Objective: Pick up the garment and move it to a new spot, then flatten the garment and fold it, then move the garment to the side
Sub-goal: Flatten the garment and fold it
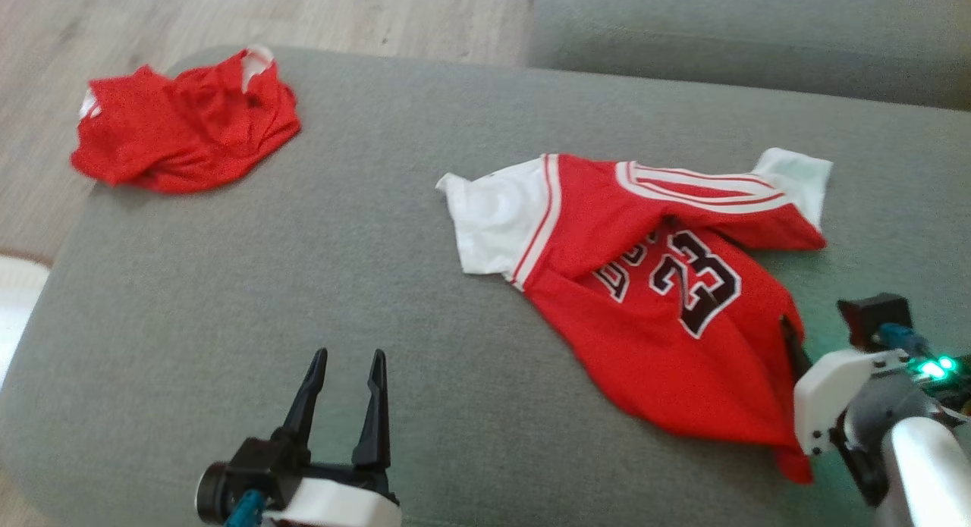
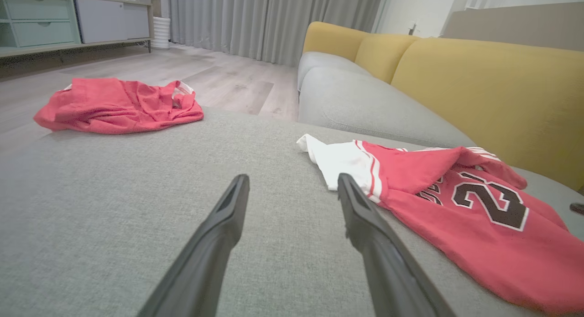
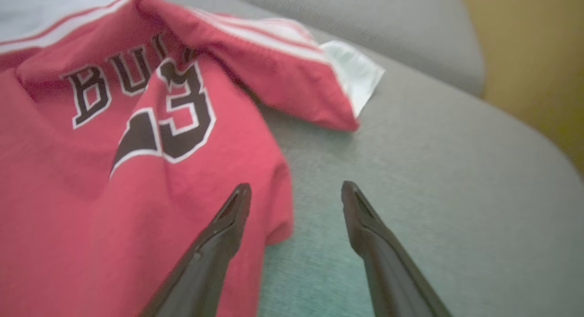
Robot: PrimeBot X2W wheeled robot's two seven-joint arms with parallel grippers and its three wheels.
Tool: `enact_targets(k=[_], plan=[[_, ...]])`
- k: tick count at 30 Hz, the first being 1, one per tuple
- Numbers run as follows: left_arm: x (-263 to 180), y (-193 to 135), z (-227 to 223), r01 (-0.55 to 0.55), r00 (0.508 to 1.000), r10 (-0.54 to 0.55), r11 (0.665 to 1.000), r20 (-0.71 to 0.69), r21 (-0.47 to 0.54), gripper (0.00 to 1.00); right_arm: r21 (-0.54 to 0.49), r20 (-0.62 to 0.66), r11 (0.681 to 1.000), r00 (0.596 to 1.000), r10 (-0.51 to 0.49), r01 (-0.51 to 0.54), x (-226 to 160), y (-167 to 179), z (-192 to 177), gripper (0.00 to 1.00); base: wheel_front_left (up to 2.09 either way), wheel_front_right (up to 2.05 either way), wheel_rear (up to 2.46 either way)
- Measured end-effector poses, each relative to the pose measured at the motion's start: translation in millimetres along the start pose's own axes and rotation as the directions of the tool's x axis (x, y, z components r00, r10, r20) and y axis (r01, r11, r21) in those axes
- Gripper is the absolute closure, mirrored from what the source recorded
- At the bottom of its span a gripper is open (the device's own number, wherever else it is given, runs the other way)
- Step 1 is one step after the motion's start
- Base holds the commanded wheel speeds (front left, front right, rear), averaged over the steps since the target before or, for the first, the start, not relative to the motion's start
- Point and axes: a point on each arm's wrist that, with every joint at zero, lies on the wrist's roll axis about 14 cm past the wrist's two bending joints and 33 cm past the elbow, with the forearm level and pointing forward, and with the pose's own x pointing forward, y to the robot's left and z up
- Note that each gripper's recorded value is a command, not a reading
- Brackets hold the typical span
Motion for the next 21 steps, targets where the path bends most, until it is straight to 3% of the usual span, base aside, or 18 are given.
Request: enact_targets(k=[3, 4, 5, 6, 8, 9, 10, 11, 15, 21], plan=[[1, 8, 2, -0.029, 1.0, 0.029, 1.0, 0.003, 0.001, 0.0, 0.03, -0.087, 0.997, 0.994, 0.069, -0.067, 15, 20, -19, 0.0, 0.0, 0.0, 0.0], [1, 10, 1, -0.038, 0.999, 0.038, 0.999, 0.002, 0.0, 0.0, 0.046, -0.119, 0.995, 0.989, 0.091, -0.086, 18, 26, -27, 0.09, 0.0, 0.0, 0.0], [0, 13, 1, -0.047, 0.999, 0.047, 0.999, 0.0, 0.0, 0.0, 0.061, -0.147, 0.993, 0.983, 0.111, -0.103, 20, 32, -34, 0.2, 0.0, 0.0, 0.0], [-1, 15, 0, -0.055, 0.998, 0.055, 0.998, -0.003, 0.0, 0.0, 0.077, -0.165, 0.99, 0.978, 0.13, -0.118, 21, 37, -39, 0.46, 0.0, 0.0, 0.0], [-1, 17, -1, -0.065, 0.998, 0.065, 0.998, -0.006, -0.001, 0.0, 0.095, -0.171, 0.986, 0.974, 0.151, -0.137, 23, 42, -41, 0.69, 0.0, 0.0, 0.0], [-2, 17, -1, -0.067, 0.998, 0.067, 0.998, -0.006, -0.002, 0.0, 0.095, -0.167, 0.986, 0.974, 0.154, -0.14, 25, 42, -39, 0.69, 0.0, 0.0, 0.0], [-2, 17, -1, -0.067, 0.998, 0.067, 0.998, -0.006, -0.003, 0.0, 0.09, -0.157, 0.986, 0.976, 0.152, -0.139, 27, 39, -35, 0.81, 0.0, 0.0, 0.0], [-2, 17, -1, -0.067, 0.998, 0.067, 0.998, -0.005, -0.004, 0.0, 0.079, -0.145, 0.987, 0.978, 0.148, -0.138, 29, 37, -32, 1.0, 0.0, 0.0, 0.0], [-1, 15, 0, -0.062, 0.998, 0.062, 0.998, -0.002, -0.005, 0.0, 0.064, -0.063, 0.991, 0.991, 0.119, -0.115, 31, 24, -13, 1.0, 0.0, 0.0, 0.0], [-1, 12, 6, -0.05, 0.999, 0.05, 0.999, 0.019, -0.005, 0.0, 0.039, 0.17, 0.999, 0.985, 0.024, -0.031, 21, -16, 60, 1.0, 0.0, 0.0, 0.0]])
